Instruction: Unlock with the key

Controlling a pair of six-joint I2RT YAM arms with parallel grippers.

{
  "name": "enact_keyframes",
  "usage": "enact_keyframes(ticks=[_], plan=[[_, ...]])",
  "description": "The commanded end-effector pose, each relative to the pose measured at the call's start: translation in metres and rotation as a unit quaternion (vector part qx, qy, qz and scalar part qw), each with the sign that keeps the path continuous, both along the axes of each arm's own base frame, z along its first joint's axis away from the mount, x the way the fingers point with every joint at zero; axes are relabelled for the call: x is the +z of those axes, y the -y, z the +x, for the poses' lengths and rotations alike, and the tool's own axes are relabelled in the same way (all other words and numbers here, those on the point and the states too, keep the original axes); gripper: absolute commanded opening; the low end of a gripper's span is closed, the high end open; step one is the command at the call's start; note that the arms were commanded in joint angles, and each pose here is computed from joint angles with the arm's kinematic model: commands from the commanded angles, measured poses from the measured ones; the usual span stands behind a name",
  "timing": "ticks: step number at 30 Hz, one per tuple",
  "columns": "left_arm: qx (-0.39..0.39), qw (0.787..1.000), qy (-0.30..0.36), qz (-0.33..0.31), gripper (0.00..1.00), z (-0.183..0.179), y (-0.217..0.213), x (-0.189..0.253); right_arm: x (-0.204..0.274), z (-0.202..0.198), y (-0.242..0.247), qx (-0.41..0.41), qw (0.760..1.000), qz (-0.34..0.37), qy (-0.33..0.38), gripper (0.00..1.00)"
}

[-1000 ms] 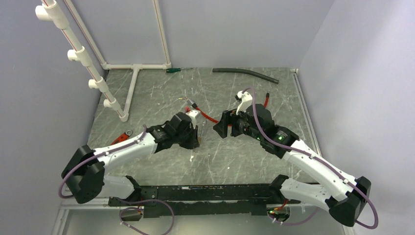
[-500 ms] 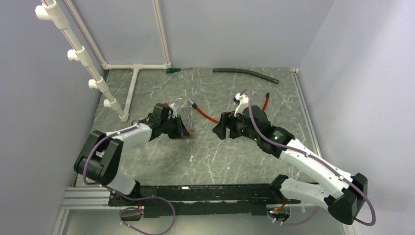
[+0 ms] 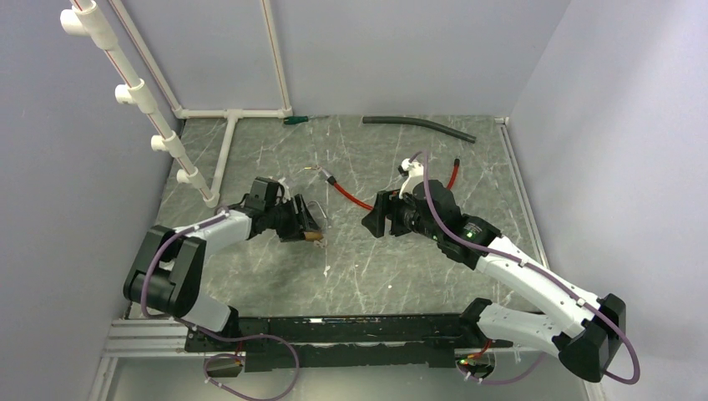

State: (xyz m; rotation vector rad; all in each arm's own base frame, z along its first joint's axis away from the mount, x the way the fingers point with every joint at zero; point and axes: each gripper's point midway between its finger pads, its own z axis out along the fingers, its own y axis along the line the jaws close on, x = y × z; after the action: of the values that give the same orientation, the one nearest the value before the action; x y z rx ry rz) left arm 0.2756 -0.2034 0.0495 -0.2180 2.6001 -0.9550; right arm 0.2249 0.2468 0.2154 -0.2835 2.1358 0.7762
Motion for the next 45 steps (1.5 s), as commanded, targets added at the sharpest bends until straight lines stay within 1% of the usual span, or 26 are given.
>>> enact_keyframes(ticks=[1, 3, 6, 11, 14, 16, 17, 19, 20, 21, 24, 28, 30, 32, 35, 40, 45], plan=[[0.022, 0.999, 0.023, 0.019, 0.71, 0.006, -0.012, 0.013, 0.012, 0.005, -0.004, -0.005, 1.0, 0.02, 0.018, 0.77], [0.028, 0.999, 0.024, 0.034, 0.79, 0.006, -0.018, 0.012, 0.013, 0.005, -0.004, -0.006, 1.0, 0.021, 0.019, 0.77], [0.042, 0.997, 0.028, 0.061, 0.87, 0.005, -0.028, 0.015, 0.013, 0.005, -0.003, -0.005, 1.0, 0.02, 0.019, 0.77], [0.057, 0.993, 0.049, 0.091, 0.91, -0.002, -0.043, 0.036, 0.015, 0.01, 0.002, -0.019, 0.999, 0.011, 0.032, 0.78], [0.068, 0.987, 0.078, 0.123, 0.93, -0.012, -0.053, 0.062, 0.026, 0.014, 0.008, -0.035, 0.998, 0.015, 0.052, 0.82], [0.071, 0.985, 0.095, 0.128, 0.96, -0.023, -0.058, 0.086, 0.04, 0.012, 0.009, -0.033, 0.996, 0.03, 0.073, 0.86], [0.073, 0.984, 0.107, 0.122, 0.99, -0.027, -0.059, 0.099, 0.047, 0.011, 0.011, -0.032, 0.995, 0.039, 0.085, 0.88], [0.082, 0.981, 0.135, 0.116, 0.99, -0.033, -0.065, 0.126, 0.067, 0.012, 0.016, -0.044, 0.99, 0.066, 0.118, 0.93], [0.086, 0.978, 0.151, 0.115, 0.99, -0.037, -0.069, 0.138, 0.074, 0.012, 0.02, -0.052, 0.987, 0.075, 0.131, 0.98], [0.091, 0.974, 0.17, 0.116, 0.99, -0.041, -0.074, 0.151, 0.082, 0.012, 0.025, -0.061, 0.984, 0.084, 0.144, 0.99], [0.09, 0.965, 0.21, 0.131, 0.99, -0.052, -0.088, 0.182, 0.095, 0.013, 0.043, -0.098, 0.975, 0.096, 0.175, 1.0], [0.097, 0.942, 0.262, 0.185, 0.99, -0.061, -0.115, 0.208, 0.098, 0.018, 0.069, -0.162, 0.96, 0.103, 0.202, 1.0], [0.106, 0.93, 0.281, 0.213, 0.99, -0.065, -0.13, 0.212, 0.093, 0.023, 0.089, -0.22, 0.948, 0.111, 0.203, 1.0], [0.118, 0.918, 0.299, 0.233, 0.99, -0.068, -0.142, 0.212, 0.086, 0.023, 0.103, -0.256, 0.937, 0.126, 0.201, 1.0], [0.126, 0.905, 0.327, 0.239, 0.99, -0.069, -0.149, 0.207, 0.08, 0.018, 0.11, -0.259, 0.931, 0.137, 0.215, 1.0], [0.146, 0.887, 0.371, 0.233, 0.99, -0.076, -0.158, 0.224, 0.072, 0.01, 0.117, -0.256, 0.928, 0.148, 0.226, 1.0], [0.152, 0.885, 0.367, 0.242, 0.99, -0.081, -0.164, 0.219, 0.07, 0.009, 0.121, -0.262, 0.928, 0.142, 0.225, 1.0]])
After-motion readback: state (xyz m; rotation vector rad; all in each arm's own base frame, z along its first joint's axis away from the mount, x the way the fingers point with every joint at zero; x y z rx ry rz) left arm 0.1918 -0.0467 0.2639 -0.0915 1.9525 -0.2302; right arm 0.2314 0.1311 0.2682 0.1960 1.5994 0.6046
